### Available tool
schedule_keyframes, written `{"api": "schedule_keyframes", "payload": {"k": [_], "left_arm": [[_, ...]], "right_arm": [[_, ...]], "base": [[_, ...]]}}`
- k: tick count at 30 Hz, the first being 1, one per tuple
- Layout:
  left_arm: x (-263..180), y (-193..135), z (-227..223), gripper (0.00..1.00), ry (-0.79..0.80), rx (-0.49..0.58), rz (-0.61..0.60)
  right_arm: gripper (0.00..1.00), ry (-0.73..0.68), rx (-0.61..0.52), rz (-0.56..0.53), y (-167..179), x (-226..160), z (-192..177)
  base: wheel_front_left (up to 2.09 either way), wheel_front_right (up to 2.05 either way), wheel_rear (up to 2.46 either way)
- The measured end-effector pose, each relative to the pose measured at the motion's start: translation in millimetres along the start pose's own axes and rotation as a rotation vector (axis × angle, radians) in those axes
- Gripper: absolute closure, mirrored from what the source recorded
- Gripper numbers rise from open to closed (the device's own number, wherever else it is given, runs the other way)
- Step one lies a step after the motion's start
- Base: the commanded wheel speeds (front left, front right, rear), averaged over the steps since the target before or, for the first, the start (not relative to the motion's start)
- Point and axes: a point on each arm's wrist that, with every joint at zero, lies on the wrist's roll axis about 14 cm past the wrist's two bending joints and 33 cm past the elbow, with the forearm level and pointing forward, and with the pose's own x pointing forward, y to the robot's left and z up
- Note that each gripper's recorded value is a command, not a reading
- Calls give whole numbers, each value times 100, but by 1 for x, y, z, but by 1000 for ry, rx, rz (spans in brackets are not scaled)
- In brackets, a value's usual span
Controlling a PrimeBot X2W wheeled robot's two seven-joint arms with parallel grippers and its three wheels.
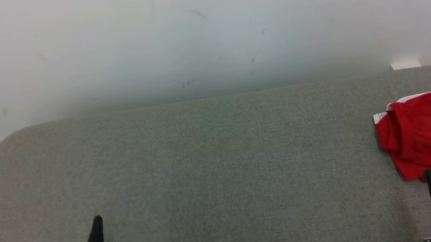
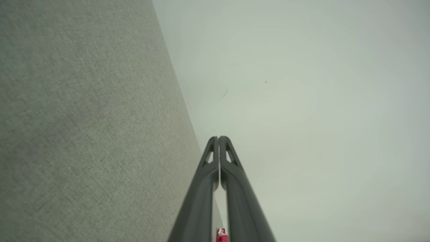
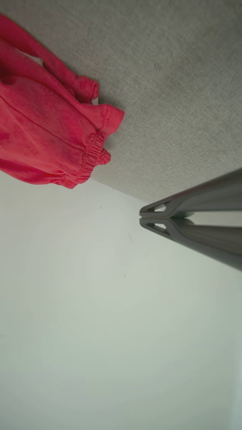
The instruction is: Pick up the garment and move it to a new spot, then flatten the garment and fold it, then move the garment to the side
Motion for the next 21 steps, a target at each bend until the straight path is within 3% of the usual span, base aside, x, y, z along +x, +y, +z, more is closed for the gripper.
{"api": "schedule_keyframes", "payload": {"k": [21], "left_arm": [[1,-4,7,100,-4,-158,-22]], "right_arm": [[100,8,138,15,4,6,1]], "base": [[0,0,0]]}}
